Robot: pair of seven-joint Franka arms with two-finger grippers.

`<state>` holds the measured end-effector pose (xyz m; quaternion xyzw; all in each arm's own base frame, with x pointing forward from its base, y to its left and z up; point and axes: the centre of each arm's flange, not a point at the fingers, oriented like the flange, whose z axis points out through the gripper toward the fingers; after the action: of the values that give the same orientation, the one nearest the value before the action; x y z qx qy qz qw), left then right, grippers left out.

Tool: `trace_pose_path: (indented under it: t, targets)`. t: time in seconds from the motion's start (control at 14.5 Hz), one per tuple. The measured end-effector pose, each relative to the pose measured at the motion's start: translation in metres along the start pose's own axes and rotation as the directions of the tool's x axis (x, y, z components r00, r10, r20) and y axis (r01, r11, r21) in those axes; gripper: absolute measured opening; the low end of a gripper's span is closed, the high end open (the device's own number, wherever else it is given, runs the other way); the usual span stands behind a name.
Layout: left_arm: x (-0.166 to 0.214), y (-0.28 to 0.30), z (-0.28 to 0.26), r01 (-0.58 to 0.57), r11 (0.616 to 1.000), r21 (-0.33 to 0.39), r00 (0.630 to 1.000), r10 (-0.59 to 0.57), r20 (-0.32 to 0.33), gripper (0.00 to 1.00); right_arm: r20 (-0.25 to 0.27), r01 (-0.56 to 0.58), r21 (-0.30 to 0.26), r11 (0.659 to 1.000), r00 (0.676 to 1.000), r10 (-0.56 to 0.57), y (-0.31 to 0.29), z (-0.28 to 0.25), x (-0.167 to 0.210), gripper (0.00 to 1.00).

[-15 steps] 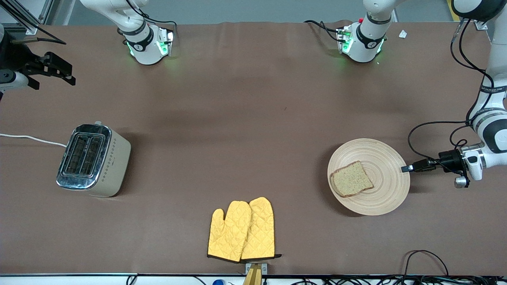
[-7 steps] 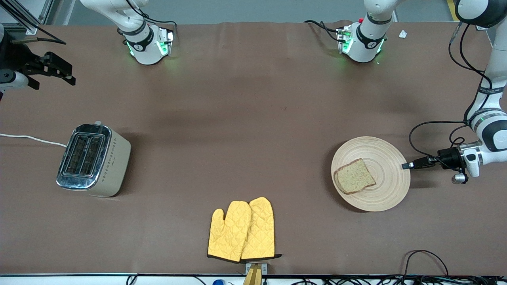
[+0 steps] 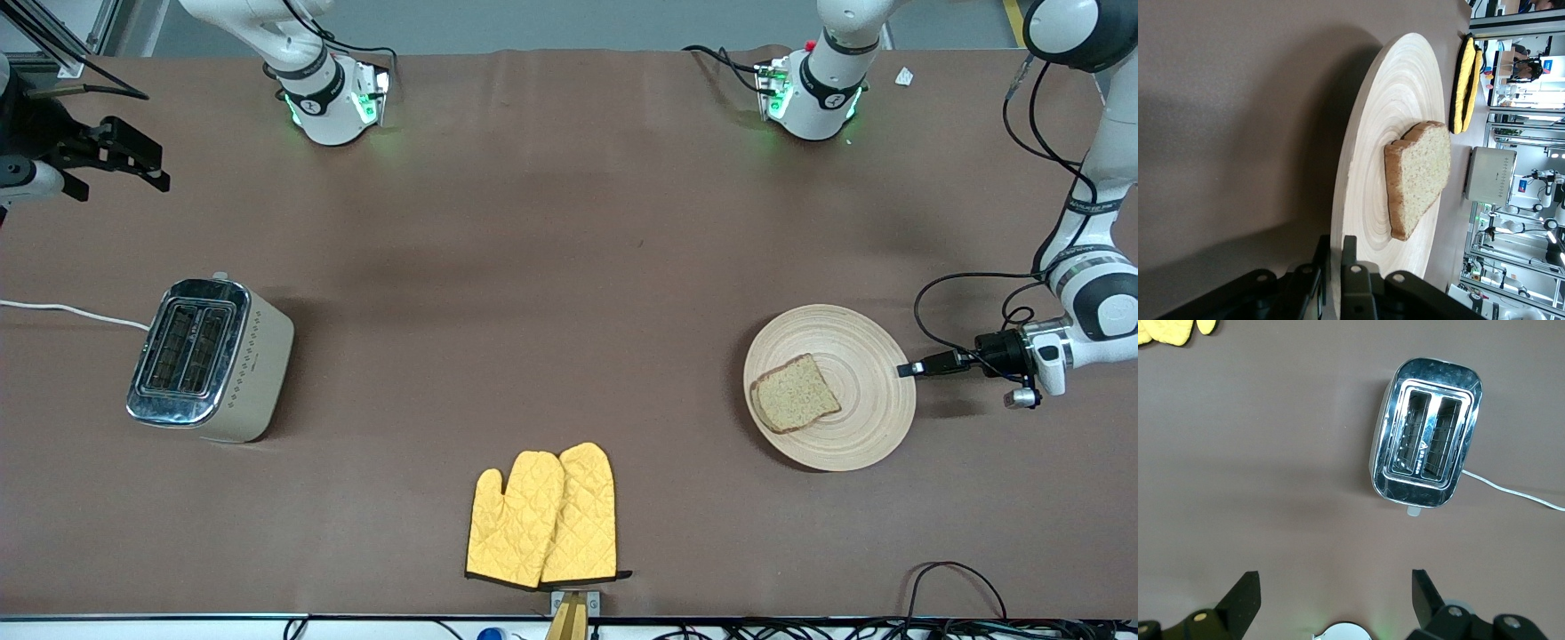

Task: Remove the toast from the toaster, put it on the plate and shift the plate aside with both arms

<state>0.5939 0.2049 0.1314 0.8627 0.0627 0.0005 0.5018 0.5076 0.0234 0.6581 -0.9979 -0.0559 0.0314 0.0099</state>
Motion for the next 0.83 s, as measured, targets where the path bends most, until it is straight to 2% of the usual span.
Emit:
trace_pose_path:
  t: [0.14, 0.21, 0.48, 0.69, 0.83]
  targets:
    - [0.000, -0.002, 0.001, 0.001, 1.000, -0.005, 1.000, -0.001, 0.003, 0.09, 0.000, 0.000, 0.000, 1.000, 1.000, 0.000, 0.000, 0.000, 0.000, 1.00]
    - [0.000, -0.001, 0.001, 0.000, 1.000, -0.008, 1.000, 0.000, 0.006, 0.14, 0.000, 0.000, 0.000, 1.000, 1.000, 0.000, 0.000, 0.000, 0.000, 1.00]
    - [0.003, 0.002, 0.000, -0.005, 1.000, -0.014, 1.000, 0.005, 0.008, 0.53, 0.000, 0.000, 0.000, 1.000, 1.000, 0.000, 0.000, 0.000, 0.000, 1.00]
    - [0.016, 0.014, -0.013, -0.018, 1.000, -0.002, 1.000, 0.018, -0.014, 0.85, 0.001, -0.001, -0.006, 1.000, 1.000, 0.001, 0.001, 0.000, 0.000, 1.00]
    - [0.030, 0.031, -0.026, 0.001, 1.000, 0.022, 1.000, 0.000, -0.007, 1.00, 0.003, -0.008, -0.021, 1.000, 1.000, 0.008, 0.005, 0.000, -0.001, 1.00]
